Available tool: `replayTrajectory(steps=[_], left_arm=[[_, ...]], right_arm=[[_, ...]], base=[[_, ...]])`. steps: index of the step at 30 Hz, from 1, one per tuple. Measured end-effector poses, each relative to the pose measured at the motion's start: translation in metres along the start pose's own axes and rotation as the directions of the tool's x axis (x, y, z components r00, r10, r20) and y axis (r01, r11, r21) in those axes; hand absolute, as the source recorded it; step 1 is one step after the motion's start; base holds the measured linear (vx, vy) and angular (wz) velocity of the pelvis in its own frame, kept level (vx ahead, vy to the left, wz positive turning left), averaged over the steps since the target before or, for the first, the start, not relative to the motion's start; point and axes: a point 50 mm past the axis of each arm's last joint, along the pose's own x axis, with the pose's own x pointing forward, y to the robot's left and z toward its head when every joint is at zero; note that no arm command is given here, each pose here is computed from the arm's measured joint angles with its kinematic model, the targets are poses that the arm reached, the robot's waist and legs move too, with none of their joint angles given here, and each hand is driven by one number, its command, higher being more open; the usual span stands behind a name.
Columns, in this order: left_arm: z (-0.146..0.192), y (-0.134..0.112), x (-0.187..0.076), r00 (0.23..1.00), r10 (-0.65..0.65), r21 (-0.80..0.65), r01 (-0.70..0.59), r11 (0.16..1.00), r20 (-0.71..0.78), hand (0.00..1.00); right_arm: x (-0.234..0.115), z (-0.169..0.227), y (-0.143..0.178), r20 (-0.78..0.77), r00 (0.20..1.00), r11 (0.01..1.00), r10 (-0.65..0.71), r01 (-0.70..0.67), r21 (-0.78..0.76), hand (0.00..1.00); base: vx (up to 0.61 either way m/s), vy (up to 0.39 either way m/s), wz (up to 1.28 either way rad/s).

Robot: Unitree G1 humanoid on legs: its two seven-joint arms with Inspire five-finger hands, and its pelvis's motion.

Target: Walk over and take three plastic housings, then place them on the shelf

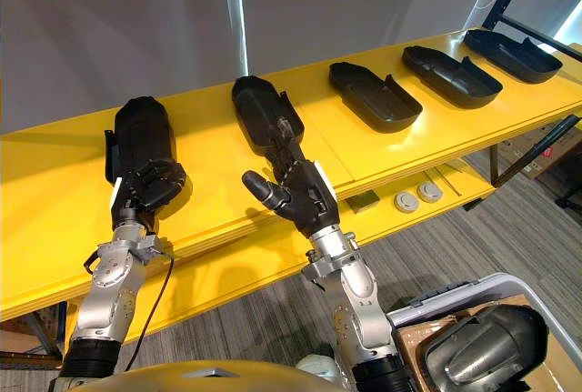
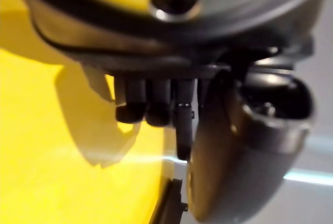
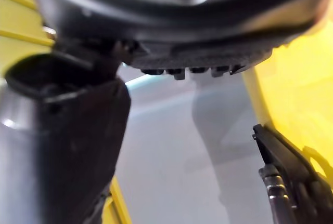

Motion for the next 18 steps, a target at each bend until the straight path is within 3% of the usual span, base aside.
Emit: replayTrajectory(steps=[3,8,14,15,18], left_arm=[[0.008,-0.001,-0.004,0.999,-0.006,-0.006,0.007,1.000,0.036,0.00],[0.050,-0.008,-0.040,0.971,-0.100,-0.029,0.109,0.994,0.218,0.00],[0.036,-0.009,-0.057,0.950,-0.274,-0.005,0.278,0.961,0.147,0.00],[0.035,-0.010,-0.059,0.943,-0.302,-0.005,0.306,0.952,0.143,1.00],[0.038,-0.016,-0.063,0.895,-0.408,-0.069,0.425,0.902,0.177,1.00]], right_arm=[[0.000,0.000,0.001,0.001,1.000,1.000,0.007,-0.007,0.001,1.00],[0.001,0.006,0.002,0.025,1.000,0.999,-0.011,0.011,-0.032,1.00],[0.004,0.019,0.005,0.089,0.996,0.999,-0.004,0.008,-0.044,1.00],[0.004,0.019,0.005,0.093,0.996,0.999,-0.011,0.016,-0.045,1.00],[0.003,0.022,0.001,0.110,0.993,0.997,-0.047,0.053,-0.051,1.00]], base=[[0.00,0.000,0.00],[0.00,0.000,0.03],[-0.02,0.004,0.07],[-0.03,0.008,0.05],[-0.01,0.003,0.01]])
